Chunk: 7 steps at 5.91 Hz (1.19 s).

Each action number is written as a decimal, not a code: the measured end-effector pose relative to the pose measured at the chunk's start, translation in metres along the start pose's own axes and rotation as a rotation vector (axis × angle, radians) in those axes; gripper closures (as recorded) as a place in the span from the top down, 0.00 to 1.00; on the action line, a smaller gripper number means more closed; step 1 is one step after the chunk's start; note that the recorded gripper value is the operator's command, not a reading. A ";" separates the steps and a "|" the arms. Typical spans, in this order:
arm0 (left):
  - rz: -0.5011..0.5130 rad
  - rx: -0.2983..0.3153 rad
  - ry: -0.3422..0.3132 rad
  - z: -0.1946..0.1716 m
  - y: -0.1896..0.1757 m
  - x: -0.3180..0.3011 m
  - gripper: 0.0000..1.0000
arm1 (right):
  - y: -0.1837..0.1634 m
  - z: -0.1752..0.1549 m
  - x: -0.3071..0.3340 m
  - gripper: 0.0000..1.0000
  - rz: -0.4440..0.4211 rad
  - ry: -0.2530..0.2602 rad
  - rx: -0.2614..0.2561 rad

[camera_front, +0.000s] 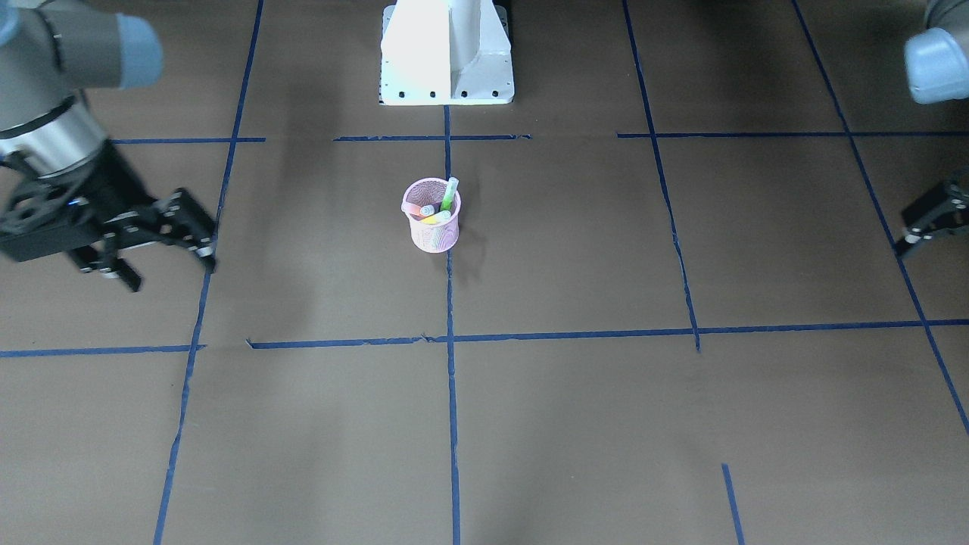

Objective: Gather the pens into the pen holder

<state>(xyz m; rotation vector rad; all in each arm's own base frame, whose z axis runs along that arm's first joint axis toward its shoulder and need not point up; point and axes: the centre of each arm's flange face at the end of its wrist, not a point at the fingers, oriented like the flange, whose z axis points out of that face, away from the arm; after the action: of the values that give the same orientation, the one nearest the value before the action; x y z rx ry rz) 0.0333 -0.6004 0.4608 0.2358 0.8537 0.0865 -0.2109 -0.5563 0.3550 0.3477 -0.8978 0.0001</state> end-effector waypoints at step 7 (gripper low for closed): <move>-0.248 -0.174 -0.039 0.034 0.084 -0.238 1.00 | 0.035 -0.048 0.426 1.00 0.167 0.041 -0.224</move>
<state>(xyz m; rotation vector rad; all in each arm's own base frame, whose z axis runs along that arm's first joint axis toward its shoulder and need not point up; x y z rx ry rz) -0.0955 -0.5654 0.6776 -0.0327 0.8258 -0.0753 0.0884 -0.5707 0.6639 0.0634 -0.8744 0.0605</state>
